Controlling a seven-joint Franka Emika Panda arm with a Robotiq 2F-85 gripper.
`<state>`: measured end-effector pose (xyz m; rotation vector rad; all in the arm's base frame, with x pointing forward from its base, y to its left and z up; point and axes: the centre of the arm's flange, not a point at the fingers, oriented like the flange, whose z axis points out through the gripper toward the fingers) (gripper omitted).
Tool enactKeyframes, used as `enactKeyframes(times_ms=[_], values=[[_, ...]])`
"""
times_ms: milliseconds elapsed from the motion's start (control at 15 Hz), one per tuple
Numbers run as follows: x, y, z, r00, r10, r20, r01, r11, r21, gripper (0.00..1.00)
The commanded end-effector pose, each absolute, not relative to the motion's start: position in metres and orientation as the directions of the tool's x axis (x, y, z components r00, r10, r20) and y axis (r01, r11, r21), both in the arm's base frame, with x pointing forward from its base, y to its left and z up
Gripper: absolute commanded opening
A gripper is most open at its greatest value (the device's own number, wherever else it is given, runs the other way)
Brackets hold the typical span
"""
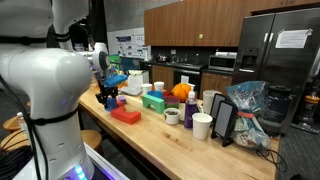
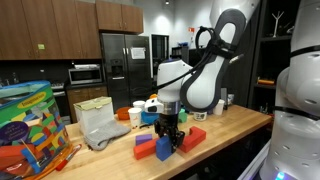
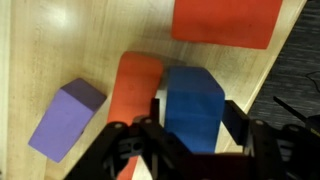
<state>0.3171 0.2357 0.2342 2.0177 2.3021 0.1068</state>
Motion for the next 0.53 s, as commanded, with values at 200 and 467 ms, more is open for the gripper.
enactKeyframes(times_ms=[200,467], values=[[0.3172,0.2379,0.2383,-0.126,0.992,0.011,0.987,0.125,0.104,0.16],[0.3175,0.2382,0.2436,-0.122,0.992,0.012,0.987,0.120,0.110,0.16]])
